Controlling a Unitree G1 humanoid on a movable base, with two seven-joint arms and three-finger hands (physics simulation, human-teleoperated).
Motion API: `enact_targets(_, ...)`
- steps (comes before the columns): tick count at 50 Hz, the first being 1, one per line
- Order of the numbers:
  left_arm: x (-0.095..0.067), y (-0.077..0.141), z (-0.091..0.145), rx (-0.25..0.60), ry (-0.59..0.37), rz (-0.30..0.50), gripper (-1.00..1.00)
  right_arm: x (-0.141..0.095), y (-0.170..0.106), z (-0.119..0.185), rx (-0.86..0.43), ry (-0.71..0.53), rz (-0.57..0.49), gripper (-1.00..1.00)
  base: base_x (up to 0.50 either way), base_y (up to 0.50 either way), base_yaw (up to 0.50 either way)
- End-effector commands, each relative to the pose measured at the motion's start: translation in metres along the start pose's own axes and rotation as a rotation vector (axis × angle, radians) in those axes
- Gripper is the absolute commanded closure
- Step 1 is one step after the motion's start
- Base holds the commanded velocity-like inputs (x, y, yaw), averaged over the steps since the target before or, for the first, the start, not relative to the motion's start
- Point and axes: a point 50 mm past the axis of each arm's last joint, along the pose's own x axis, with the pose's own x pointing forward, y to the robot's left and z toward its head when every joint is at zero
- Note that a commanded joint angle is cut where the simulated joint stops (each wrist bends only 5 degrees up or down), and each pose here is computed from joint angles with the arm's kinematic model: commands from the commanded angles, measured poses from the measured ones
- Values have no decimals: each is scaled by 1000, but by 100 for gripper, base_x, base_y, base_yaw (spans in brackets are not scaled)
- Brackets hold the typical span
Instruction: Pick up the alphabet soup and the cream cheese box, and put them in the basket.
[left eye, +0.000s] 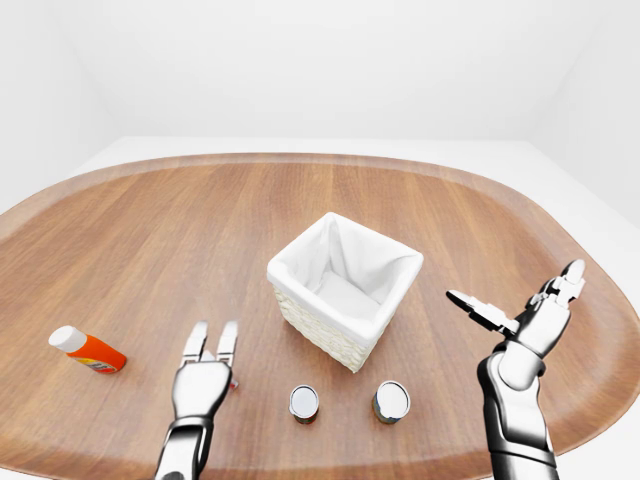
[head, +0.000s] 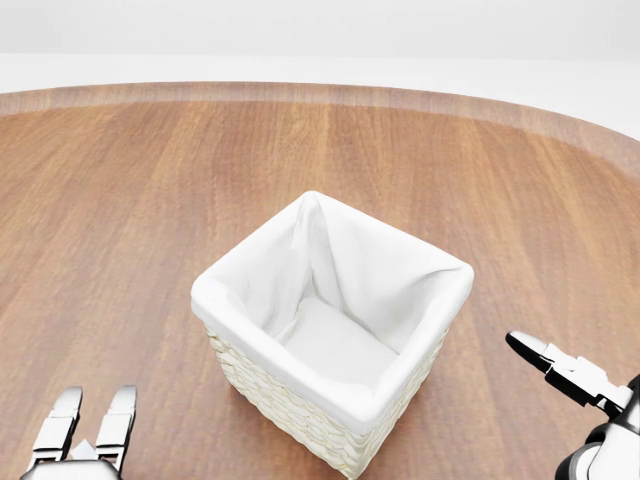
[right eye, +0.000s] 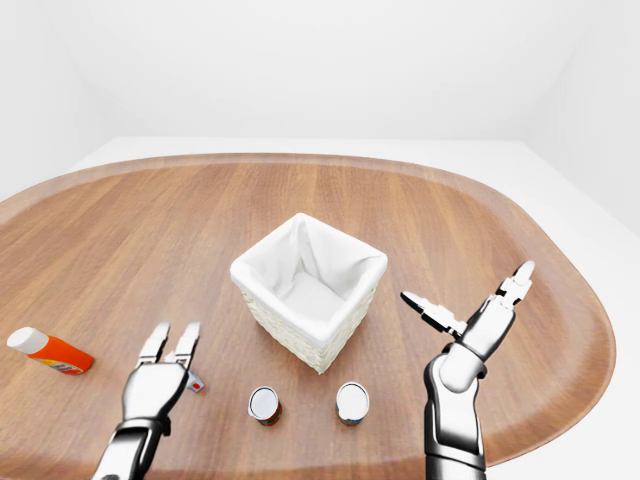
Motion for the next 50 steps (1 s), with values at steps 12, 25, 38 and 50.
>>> enact_targets(12,22,-31,-5,-30,27,-53,-100,-1,0,0,0,-1,0,-100,0,0,0)
enact_targets(25,34,-43,-8,-41,53,-90,-100,0,0,-1,-4,5,2,-100,0,0,0)
enact_targets(38,39,-50,-10,-50,66,-144,-100,0,0,0,-4,0,2,-100,0,0,0)
enact_targets(50,41,-62,-8,-58,59,-259,-100,0,0,0,-4,1,2,-100,0,0,0)
